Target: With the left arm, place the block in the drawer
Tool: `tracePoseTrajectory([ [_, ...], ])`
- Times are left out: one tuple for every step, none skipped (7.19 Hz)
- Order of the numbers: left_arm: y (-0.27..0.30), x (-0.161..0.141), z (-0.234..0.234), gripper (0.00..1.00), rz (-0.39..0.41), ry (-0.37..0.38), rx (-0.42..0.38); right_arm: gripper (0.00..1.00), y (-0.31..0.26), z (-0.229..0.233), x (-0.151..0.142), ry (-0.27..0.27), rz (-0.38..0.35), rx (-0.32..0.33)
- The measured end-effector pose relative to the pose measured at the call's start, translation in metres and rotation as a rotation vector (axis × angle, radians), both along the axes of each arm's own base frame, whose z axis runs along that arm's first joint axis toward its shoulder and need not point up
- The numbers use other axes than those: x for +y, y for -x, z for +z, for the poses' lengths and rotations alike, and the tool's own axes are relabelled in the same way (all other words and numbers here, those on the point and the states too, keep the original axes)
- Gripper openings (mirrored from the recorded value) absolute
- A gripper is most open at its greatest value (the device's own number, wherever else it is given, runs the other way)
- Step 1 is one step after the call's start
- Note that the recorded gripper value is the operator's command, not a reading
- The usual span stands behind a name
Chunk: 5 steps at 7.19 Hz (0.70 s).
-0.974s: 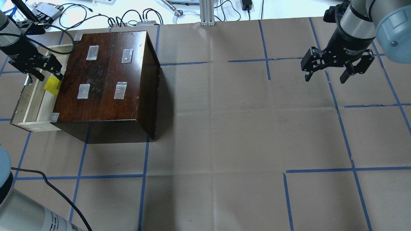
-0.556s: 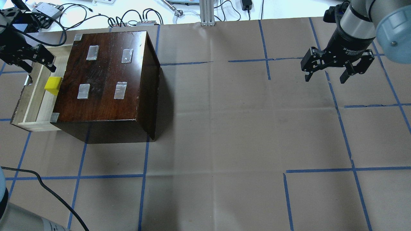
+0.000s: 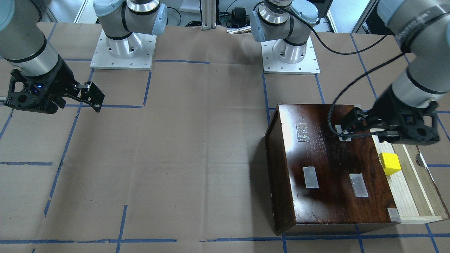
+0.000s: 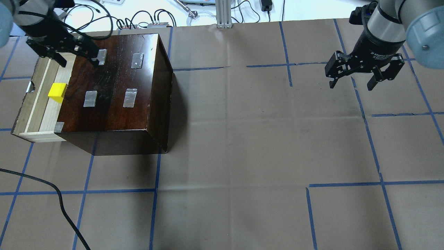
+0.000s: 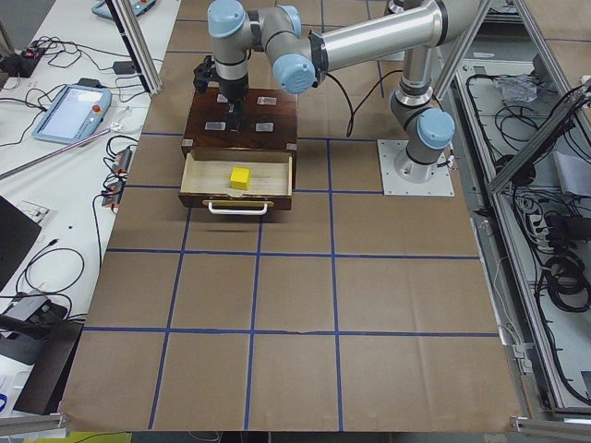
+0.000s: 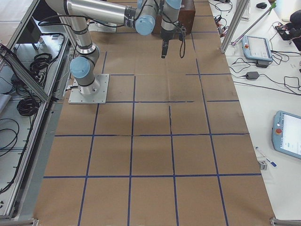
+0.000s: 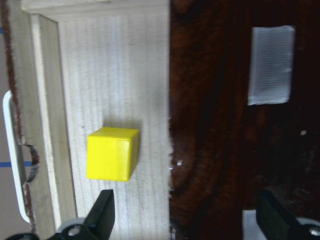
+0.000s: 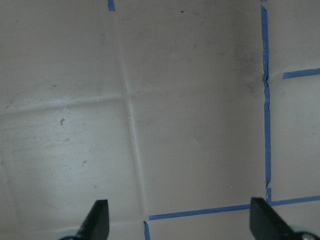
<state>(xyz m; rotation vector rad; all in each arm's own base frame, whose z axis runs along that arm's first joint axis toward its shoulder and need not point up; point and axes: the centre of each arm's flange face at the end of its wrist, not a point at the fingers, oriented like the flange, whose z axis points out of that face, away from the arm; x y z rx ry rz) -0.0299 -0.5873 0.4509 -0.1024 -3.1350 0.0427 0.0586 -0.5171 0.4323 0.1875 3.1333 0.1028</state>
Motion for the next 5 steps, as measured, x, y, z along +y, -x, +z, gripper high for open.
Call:
tracePoseTrajectory([
  [0.047,0.009,-0.001,0.99,0.002,-0.018,0.005,1.00,0.000,0.000,0.000,0.000,0.000,0.000],
  [0.085,0.020,-0.001,0.99,-0.004,-0.038,0.020,1.00,0.000,0.000,0.000,0.000,0.000,0.000],
  [0.107,0.028,-0.002,0.99,-0.011,-0.059,0.043,1.00,0.000,0.000,0.000,0.000,0.000,0.000],
  [0.114,0.033,-0.002,0.99,-0.015,-0.068,0.054,1.00,0.000,0.000,0.000,0.001,0.001,0.000],
  [0.115,0.035,-0.002,0.99,-0.018,-0.073,0.055,1.00,0.000,0.000,0.000,0.000,0.000,0.000],
])
